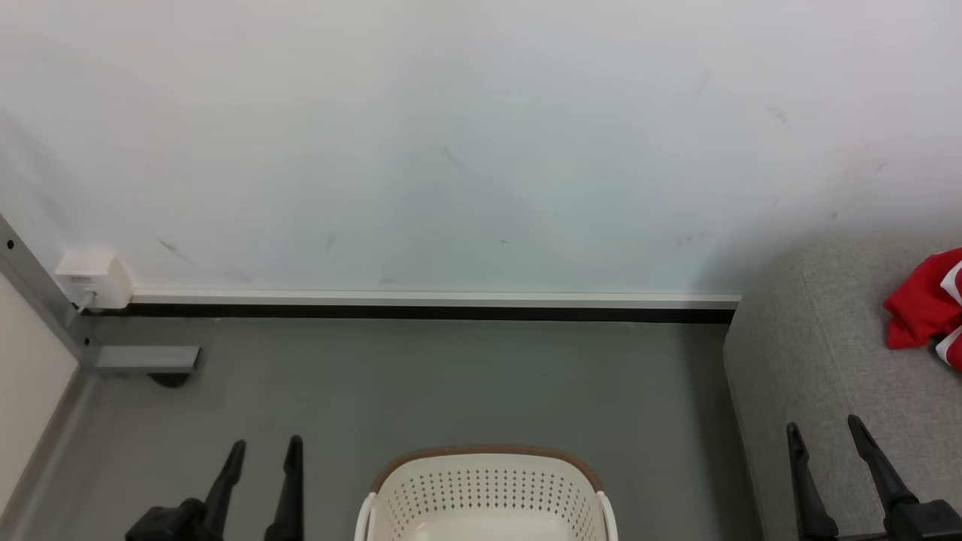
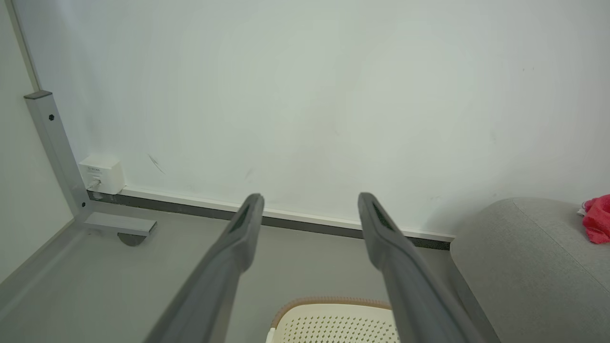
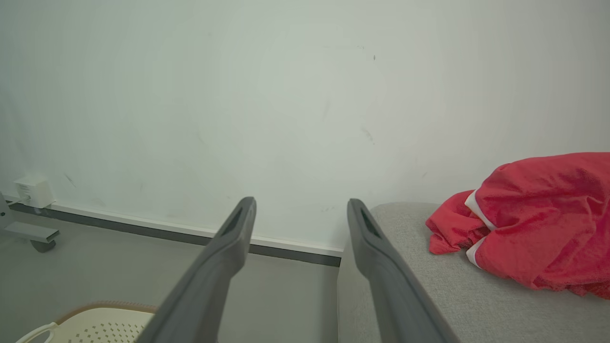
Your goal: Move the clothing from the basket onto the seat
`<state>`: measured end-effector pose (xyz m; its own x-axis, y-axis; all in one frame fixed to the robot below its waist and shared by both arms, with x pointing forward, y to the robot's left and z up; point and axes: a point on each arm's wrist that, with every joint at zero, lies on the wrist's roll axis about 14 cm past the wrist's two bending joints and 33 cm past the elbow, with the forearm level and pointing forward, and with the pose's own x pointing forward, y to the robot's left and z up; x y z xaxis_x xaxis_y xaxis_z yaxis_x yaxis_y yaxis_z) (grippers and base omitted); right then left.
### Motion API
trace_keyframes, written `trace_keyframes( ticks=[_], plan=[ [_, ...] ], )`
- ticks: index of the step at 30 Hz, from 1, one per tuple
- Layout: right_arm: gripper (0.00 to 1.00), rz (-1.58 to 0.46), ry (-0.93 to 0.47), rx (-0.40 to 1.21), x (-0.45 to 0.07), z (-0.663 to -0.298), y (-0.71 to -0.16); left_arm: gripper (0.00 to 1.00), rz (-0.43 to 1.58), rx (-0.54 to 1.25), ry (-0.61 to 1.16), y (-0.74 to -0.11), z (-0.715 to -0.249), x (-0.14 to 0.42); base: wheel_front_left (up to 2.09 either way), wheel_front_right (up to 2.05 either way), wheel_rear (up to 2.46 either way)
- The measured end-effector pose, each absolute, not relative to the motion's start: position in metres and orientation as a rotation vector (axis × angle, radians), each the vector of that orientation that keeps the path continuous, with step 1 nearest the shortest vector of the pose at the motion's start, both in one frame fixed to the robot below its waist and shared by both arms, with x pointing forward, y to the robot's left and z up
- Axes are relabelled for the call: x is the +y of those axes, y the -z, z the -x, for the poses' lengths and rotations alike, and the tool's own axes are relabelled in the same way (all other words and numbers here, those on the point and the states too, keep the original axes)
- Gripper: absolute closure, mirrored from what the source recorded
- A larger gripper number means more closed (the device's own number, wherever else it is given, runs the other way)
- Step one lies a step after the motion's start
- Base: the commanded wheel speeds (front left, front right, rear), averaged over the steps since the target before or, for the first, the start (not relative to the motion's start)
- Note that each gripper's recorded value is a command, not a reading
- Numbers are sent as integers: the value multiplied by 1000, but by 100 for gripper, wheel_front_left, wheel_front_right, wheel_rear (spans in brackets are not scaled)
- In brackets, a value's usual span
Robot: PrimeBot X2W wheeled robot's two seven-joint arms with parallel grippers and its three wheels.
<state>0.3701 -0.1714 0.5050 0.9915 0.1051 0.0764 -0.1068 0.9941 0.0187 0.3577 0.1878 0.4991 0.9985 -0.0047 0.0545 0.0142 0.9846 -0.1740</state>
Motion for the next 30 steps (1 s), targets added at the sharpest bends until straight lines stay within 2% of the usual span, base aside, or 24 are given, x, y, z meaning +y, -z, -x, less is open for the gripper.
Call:
trace_keyframes(
  ticks=[19,20,30],
  plan=[
    [0,-64,-86,-17,-173,-359,-485,0,184,-27,34,-488,-358,183,0,0,0],
    [100,-64,-85,-12,-173,-358,-484,100,187,-20,36,-485,-357,182,0,0,0],
    [100,-185,-44,61,-178,-354,-466,100,302,65,-3,-463,-350,185,0,0,0]
  ],
)
